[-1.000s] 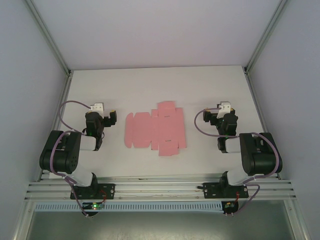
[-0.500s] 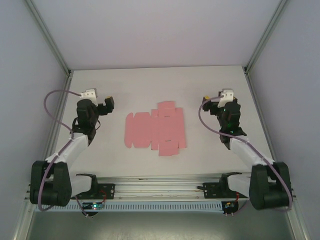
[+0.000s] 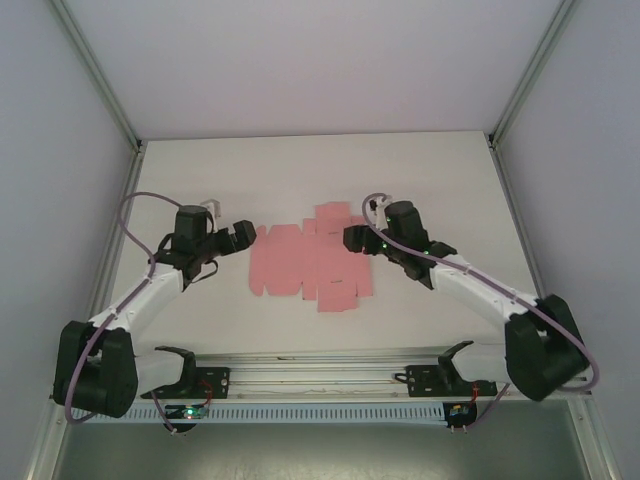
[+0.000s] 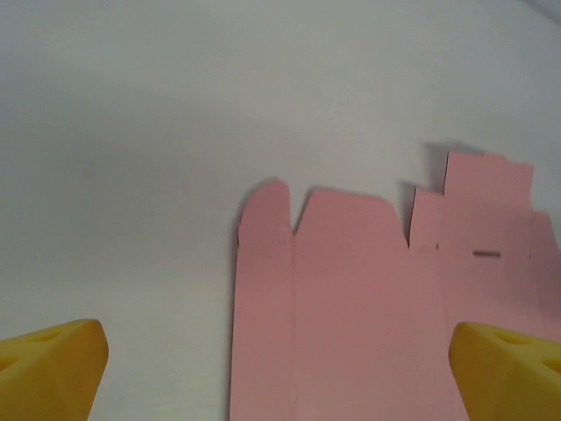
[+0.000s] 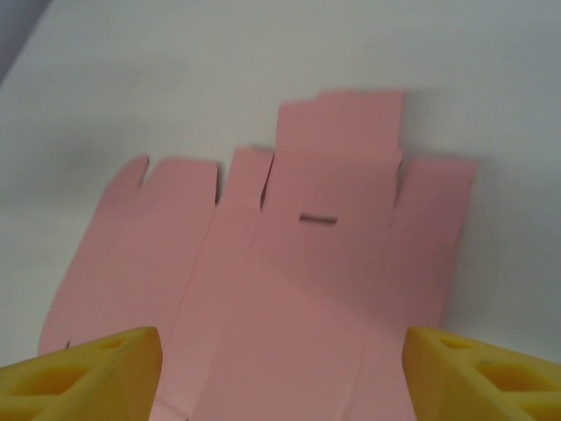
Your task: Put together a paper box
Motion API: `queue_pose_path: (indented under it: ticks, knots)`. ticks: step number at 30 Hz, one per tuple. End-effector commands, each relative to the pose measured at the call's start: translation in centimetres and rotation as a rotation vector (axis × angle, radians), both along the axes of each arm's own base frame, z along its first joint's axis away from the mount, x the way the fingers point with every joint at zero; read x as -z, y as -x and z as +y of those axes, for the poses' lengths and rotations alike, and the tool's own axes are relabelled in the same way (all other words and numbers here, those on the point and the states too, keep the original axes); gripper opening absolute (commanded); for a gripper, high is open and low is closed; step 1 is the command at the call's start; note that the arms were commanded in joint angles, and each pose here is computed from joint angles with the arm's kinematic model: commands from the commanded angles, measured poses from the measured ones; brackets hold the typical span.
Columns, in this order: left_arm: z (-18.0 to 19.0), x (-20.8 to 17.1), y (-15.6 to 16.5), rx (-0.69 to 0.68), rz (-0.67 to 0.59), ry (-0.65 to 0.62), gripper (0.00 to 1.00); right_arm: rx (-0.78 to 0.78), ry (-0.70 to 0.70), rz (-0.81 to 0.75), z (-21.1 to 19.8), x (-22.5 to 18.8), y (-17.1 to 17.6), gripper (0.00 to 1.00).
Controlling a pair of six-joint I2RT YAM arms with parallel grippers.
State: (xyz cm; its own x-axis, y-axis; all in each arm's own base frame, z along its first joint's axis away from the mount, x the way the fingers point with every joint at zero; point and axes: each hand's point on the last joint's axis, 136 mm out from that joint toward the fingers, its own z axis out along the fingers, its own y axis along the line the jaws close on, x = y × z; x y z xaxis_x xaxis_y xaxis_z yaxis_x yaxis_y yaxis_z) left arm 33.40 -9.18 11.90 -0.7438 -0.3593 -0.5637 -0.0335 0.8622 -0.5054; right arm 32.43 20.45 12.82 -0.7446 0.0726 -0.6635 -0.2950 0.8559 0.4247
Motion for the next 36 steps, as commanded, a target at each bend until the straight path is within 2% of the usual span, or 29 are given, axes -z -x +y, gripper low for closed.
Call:
queue_pose_path:
  ticks: [1, 9, 13, 20, 26, 32, 36]
  knots:
    - [-0.5, 1.1, 0.5, -0.003, 0.077, 0.031, 1.0, -0.019, -0.057, 0.119, 1.7, 2.5, 0.3, 0.68]
    - [-2.0, 2.3, 1.0, 0.066, 0.118, 0.077, 1.0, 0.03, -0.021, 0.296, 1.0, 9.4, 0.4, 0.58]
    - [-2.4, 2.4, 1.3, 0.09, 0.117, 0.097, 1.0, 0.056, -0.008, 0.344, -0.1, 11.5, 1.1, 0.57]
    - [-4.1, 2.2, 1.4, 0.159, 0.09, 0.192, 1.0, 0.079, -0.019, 0.38, -1.2, 13.2, 2.3, 0.57]
    - [-4.6, 3.9, 1.3, 0.165, 0.136, 0.225, 1.0, 0.092, -0.028, 0.39, -1.9, 13.8, 2.7, 0.57]
    - [-5.9, 4.1, 1.0, 0.206, 0.124, 0.309, 1.0, 0.085, -0.033, 0.398, -1.9, 14.3, 2.9, 0.57]
    - [-6.6, 4.4, 0.9, 0.226, 0.137, 0.352, 0.97, 0.088, -0.038, 0.403, -2.1, 14.5, 3.0, 0.57]
